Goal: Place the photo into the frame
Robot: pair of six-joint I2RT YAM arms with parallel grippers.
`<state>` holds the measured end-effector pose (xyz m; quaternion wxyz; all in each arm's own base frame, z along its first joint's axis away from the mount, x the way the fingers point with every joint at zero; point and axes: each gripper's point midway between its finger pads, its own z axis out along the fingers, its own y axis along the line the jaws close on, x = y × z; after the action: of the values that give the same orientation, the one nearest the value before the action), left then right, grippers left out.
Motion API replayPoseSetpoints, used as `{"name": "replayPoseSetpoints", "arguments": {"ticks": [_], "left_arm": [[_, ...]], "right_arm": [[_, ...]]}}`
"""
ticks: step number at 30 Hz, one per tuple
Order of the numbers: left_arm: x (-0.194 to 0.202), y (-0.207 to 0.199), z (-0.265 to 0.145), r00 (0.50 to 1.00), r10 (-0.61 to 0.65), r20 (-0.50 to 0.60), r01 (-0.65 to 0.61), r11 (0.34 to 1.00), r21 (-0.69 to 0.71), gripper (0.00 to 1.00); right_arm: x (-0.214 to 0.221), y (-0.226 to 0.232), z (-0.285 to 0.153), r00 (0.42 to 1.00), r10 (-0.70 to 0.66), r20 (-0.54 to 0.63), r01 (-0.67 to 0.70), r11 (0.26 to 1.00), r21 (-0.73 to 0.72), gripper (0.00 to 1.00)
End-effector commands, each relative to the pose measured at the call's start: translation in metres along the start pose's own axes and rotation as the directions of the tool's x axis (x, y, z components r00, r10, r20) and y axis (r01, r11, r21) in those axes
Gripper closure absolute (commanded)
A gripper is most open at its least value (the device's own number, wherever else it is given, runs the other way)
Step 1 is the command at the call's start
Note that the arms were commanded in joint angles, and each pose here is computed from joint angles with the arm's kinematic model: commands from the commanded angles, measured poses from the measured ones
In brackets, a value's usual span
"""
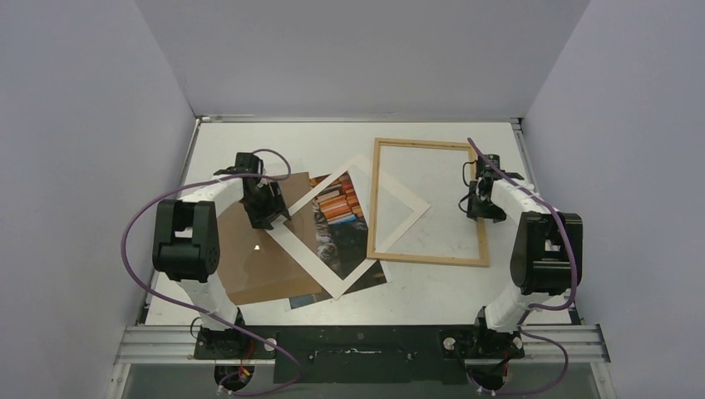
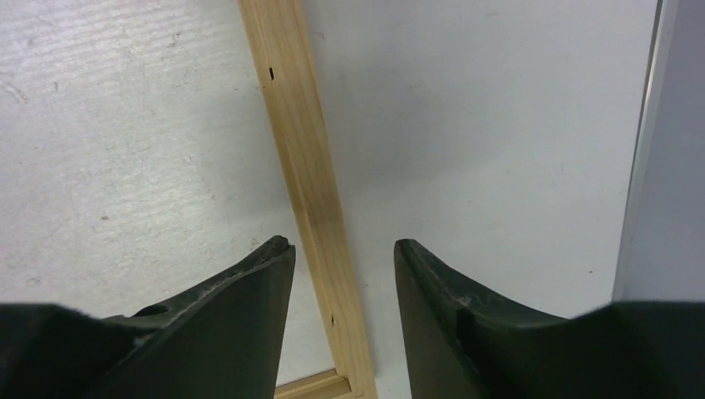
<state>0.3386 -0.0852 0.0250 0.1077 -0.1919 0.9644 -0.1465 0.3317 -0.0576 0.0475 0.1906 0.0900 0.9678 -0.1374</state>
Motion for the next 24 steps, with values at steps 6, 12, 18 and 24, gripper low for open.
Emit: {"name": "replayPoseSetpoints", "arguments": {"ticks": [6,12,18,24], "left_arm": [[-0.044,-0.008,-0.048,0.991,0.076,0.107,-0.074,0.997,-0.026,0.33],[-0.083,-0.005,-0.089,0.969,0.097,0.229,-0.083,0.994,-0.068,0.19],[-0.118,0.058,-0.101,0.956,0.019,0.292,0.034,0.984,-0.175,0.03],[-0.153,0.074,-0.086,0.950,0.006,0.314,0.042,0.989,-0.145,0.09]], "right_arm": [[-0.046,-0.014,-0.034,0.987,0.094,0.133,-0.100,0.994,0.036,0.33],[-0.083,0.045,-0.073,0.963,0.166,0.213,-0.125,0.973,-0.193,0.29],[-0.089,0.132,-0.099,0.966,0.131,0.223,-0.035,0.921,-0.388,0.29],[-0.105,0.207,-0.122,0.963,0.210,0.171,-0.049,0.756,-0.653,0.31]]}}
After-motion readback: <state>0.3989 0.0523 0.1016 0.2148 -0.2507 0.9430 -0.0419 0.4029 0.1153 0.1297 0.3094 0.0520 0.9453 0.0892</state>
